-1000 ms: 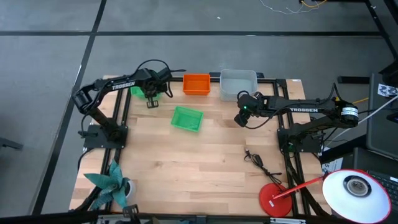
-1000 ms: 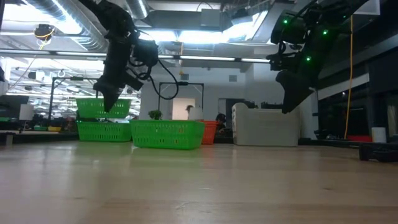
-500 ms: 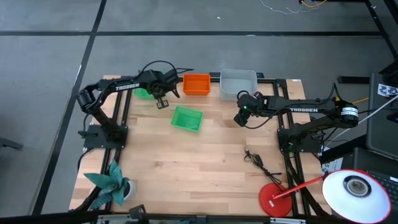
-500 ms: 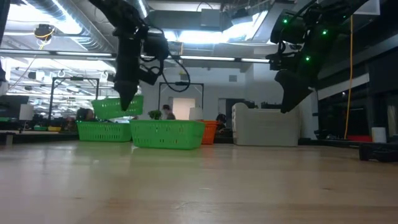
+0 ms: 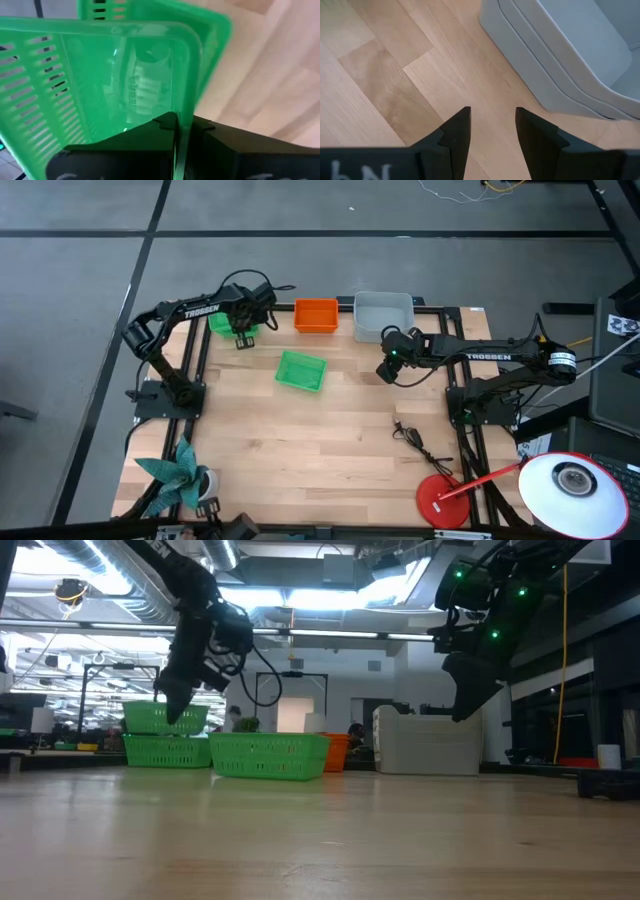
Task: Stack baskets by color
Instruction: Stack the bottom left green bin on top of the top green bin
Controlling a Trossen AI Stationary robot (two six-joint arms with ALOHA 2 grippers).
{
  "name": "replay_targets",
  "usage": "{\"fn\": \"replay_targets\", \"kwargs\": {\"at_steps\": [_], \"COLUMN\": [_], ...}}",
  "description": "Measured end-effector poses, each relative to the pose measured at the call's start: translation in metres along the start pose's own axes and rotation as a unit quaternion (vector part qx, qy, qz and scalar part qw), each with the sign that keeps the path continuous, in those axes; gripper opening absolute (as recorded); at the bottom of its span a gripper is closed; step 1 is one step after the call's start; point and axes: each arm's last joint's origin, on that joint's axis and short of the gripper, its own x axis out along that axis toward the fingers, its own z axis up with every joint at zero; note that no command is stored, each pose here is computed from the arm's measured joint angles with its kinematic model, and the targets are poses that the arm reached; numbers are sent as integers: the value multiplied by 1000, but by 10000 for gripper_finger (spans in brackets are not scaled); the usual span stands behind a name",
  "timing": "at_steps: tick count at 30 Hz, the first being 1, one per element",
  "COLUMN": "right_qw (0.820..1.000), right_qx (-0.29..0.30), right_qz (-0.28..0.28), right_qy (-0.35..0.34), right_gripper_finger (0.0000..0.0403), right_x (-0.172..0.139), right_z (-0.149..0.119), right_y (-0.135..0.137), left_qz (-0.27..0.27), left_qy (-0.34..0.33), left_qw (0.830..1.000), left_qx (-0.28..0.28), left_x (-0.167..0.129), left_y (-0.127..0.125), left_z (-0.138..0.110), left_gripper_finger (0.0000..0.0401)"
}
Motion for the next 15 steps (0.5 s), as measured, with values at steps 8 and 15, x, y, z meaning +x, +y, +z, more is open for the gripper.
{"fn": "replay_targets", "kwargs": {"at_steps": [8,15], "right_qw": [1000,1000], "right_qx": [0,0], "right_qz": [0,0], "right_qy": [0,0], "right_gripper_finger": [157,157], "right_x": [0,0], "right_z": [0,0], "right_y": [0,0], "left_qz": [-13,-18], "left_qy": [-13,0], "left_qw": [999,999], "left_qx": [46,45], "left_x": [2,12], "left_y": [-2,-3], "left_z": [3,7], "left_gripper_finger": [0,0]}}
